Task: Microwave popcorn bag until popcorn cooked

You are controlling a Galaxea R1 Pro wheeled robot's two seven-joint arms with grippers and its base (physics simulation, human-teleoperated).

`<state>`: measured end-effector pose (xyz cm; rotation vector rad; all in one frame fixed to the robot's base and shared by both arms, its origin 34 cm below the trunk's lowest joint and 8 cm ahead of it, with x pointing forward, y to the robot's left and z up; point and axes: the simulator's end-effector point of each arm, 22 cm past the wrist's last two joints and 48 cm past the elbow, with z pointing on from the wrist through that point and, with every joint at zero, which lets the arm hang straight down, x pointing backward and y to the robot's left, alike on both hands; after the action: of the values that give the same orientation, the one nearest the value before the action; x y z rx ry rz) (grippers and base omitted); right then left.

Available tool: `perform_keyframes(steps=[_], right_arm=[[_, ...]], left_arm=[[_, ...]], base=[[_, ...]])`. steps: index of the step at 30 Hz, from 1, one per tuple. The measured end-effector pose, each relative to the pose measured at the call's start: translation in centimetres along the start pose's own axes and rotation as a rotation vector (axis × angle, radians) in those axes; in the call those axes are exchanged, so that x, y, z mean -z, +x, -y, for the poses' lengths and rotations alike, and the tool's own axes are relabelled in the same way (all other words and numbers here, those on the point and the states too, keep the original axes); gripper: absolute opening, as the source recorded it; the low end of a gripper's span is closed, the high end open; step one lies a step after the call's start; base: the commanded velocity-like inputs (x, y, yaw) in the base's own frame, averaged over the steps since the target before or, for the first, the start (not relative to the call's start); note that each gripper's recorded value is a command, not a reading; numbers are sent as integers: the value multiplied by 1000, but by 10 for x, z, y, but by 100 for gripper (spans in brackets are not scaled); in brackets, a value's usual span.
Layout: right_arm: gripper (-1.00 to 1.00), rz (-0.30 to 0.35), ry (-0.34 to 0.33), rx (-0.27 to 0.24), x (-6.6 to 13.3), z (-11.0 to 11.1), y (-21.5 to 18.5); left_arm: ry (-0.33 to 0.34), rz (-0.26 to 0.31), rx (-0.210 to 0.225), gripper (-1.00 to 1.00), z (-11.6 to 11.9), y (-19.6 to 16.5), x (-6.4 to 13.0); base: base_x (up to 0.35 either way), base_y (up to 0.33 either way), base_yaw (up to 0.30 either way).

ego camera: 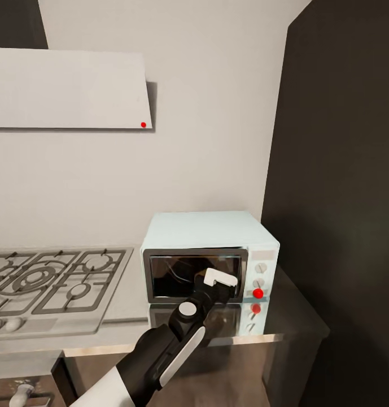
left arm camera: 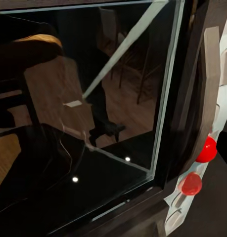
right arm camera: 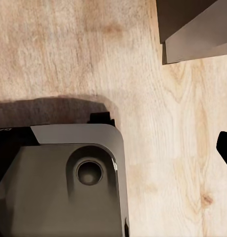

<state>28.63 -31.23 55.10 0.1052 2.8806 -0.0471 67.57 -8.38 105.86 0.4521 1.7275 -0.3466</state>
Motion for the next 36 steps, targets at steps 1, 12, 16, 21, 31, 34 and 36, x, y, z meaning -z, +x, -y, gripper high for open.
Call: perform_keyframes(steps=[1,12,16,21,31,34,36], right_arm=[[100,0,0,0,0,0,0],[100,1,-2,2,0,0,0],[100,1,-2,2,0,0,0],[100,1,-2,3,0,0,0],[100,-1,-8,3,0,-2,0],[100,-1,-8,4,0,-2,0],[100,-1,-8,4,0,-2,0]], left_arm=[[0,0,1,100,0,0,0],[28,16,22,100,15,-2,10],[29,17,16,100,16,-1,10],[30,17,11,100,16,-2,9],[-12,-46,164,100,-1,8,1],[-20,-48,167,100,-3,9,1],[-21,-49,167,100,-3,10,1]], base=[[0,0,0],[112,0,0],[0,0,0],[0,0,0],[-210,0,0],[-344,0,0],[-345,0,0]])
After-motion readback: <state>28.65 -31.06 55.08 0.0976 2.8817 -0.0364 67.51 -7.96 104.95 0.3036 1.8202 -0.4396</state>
